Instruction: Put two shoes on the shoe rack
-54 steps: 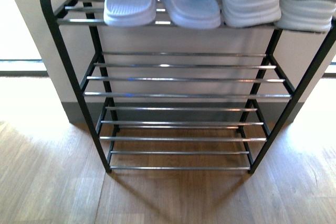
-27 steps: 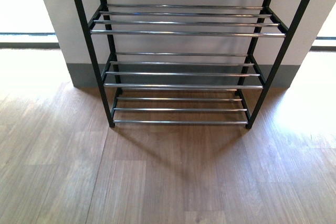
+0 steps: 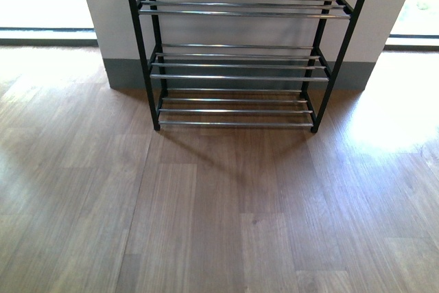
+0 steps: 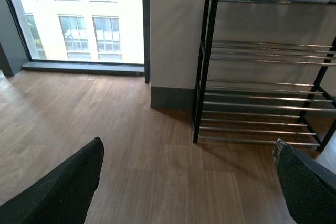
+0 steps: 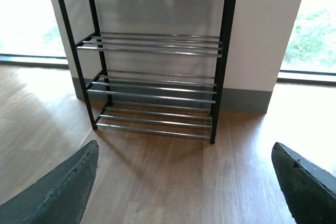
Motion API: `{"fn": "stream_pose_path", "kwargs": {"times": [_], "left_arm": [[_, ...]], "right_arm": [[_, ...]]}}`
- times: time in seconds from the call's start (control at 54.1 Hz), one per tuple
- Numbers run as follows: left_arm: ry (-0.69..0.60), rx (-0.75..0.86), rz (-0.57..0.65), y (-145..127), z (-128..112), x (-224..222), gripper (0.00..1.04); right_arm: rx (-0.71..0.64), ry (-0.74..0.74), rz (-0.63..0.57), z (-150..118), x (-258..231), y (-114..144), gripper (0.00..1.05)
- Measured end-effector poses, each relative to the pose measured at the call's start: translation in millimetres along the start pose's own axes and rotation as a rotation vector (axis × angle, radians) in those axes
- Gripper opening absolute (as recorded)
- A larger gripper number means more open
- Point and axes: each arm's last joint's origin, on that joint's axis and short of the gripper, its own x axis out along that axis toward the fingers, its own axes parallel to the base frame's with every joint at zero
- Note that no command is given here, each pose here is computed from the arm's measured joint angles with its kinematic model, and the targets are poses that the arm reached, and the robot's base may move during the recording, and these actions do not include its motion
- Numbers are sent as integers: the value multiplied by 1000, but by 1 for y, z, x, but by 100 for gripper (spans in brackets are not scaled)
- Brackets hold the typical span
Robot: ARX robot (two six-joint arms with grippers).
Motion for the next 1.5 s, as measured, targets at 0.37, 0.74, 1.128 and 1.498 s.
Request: {"fn": "stream_pose_path", "kwargs": {"times": [0.37, 0.74, 1.128, 1.498], "left_arm": [[0, 0, 0, 0, 0, 0, 95], [0, 0, 0, 0, 0, 0, 95], [0, 0, 0, 0, 0, 0, 95], [0, 0, 0, 0, 0, 0, 95]], "right_arm": [[0, 0, 0, 0, 0, 0, 96], [0, 1, -1, 0, 0, 0, 96], [0, -1, 0, 0, 0, 0, 96], [0, -1, 0, 0, 0, 0, 96]]}}
